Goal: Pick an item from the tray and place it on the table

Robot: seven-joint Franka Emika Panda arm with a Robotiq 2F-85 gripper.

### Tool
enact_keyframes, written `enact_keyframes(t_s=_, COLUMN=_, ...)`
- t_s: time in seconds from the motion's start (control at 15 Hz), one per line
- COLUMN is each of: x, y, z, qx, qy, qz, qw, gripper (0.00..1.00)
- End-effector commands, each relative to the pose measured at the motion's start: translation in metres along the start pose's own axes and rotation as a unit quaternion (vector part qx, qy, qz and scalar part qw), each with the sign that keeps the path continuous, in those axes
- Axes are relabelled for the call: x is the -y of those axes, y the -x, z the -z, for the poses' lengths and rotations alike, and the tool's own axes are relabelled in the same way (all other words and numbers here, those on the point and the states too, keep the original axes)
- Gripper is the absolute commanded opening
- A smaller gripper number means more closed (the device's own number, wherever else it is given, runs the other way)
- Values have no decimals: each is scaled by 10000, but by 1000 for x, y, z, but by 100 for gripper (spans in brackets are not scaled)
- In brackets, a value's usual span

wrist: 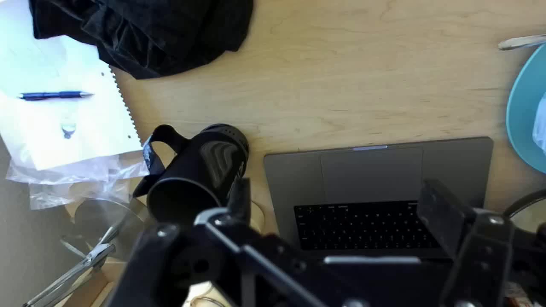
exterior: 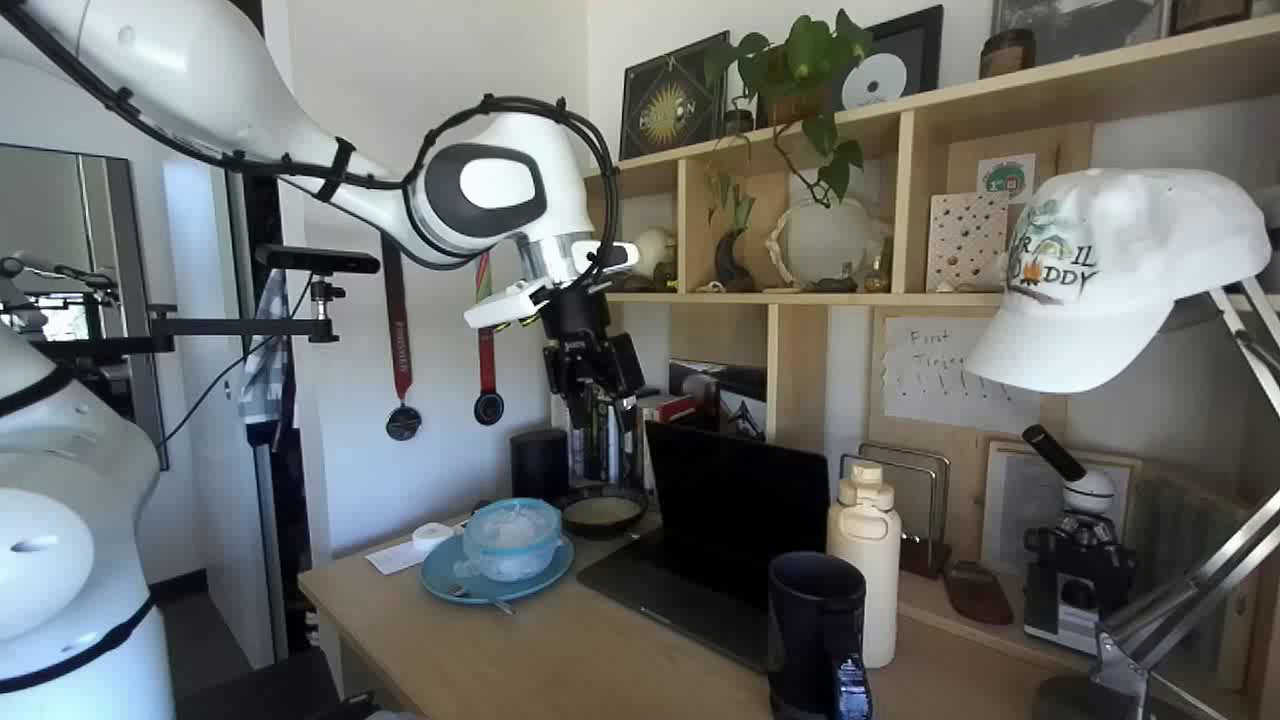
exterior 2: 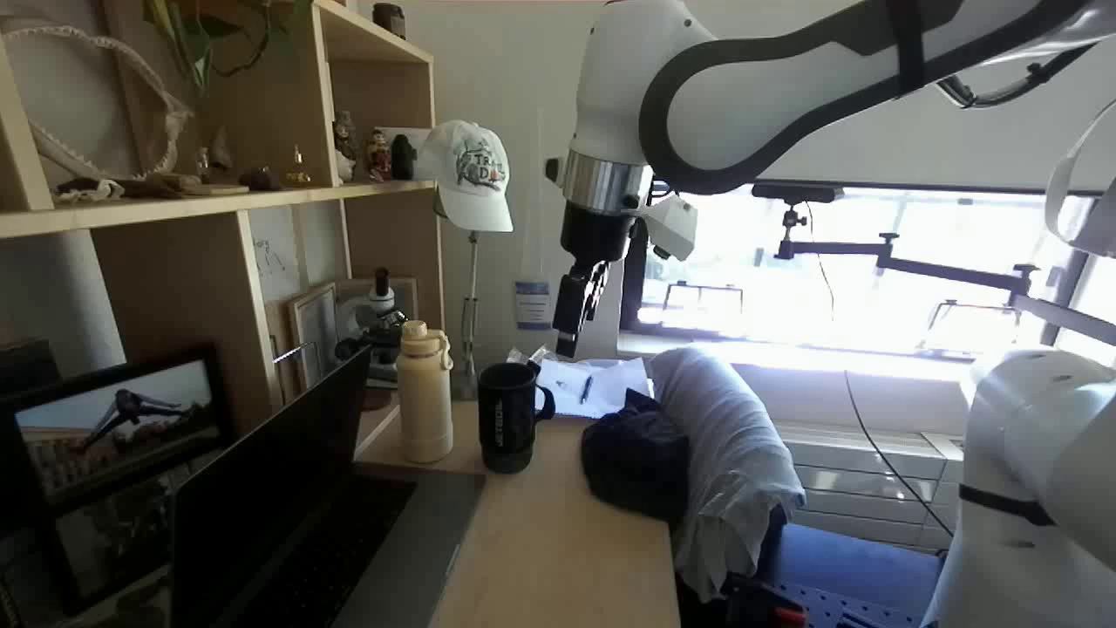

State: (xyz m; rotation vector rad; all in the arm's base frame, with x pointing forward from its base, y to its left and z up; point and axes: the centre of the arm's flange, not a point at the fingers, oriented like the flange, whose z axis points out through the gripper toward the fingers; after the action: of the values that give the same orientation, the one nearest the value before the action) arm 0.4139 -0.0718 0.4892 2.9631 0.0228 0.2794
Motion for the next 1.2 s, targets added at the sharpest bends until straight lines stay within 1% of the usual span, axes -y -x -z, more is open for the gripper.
enact_keyframes(t_s=0.0, x=0, y=0, z=0, qx=1, qy=0, qz=0, qw=10000, gripper=100)
enact_keyframes(t_s=0.13, x=-2, y=-3, z=-5, qx=-1, qy=-30, qz=29, qw=10000, gripper=100)
enact_keyframes(t_s=0.27, x=-6, y=-16, z=-15, qx=-44, qy=-109, qz=169, qw=9998, gripper=100)
enact_keyframes(t_s=0.4, x=-7, y=-39, z=-30, qx=-235, qy=-272, qz=493, qw=9981, gripper=100)
enact_keyframes(t_s=0.53, x=-6, y=-66, z=-49, qx=-504, qy=-453, qz=983, qw=9928, gripper=100)
enact_keyframes(t_s=0.67, x=0, y=-94, z=-71, qx=-784, qy=-617, qz=1479, qw=9839, gripper=100)
enact_keyframes(t_s=0.73, x=5, y=-108, z=-81, qx=-936, qy=-747, qz=1698, qw=9782, gripper=100)
enact_keyframes(t_s=0.87, x=20, y=-136, z=-99, qx=-1094, qy=-1053, qz=2126, qw=9653, gripper=100)
enact_keyframes(t_s=0.93, x=30, y=-148, z=-109, qx=-1123, qy=-1252, qz=2324, qw=9580, gripper=100)
enact_keyframes(t_s=1.07, x=55, y=-172, z=-119, qx=-1124, qy=-1786, qz=2585, qw=9427, gripper=100)
enact_keyframes(t_s=1.13, x=67, y=-183, z=-123, qx=-1154, qy=-2031, qz=2746, qw=9328, gripper=100)
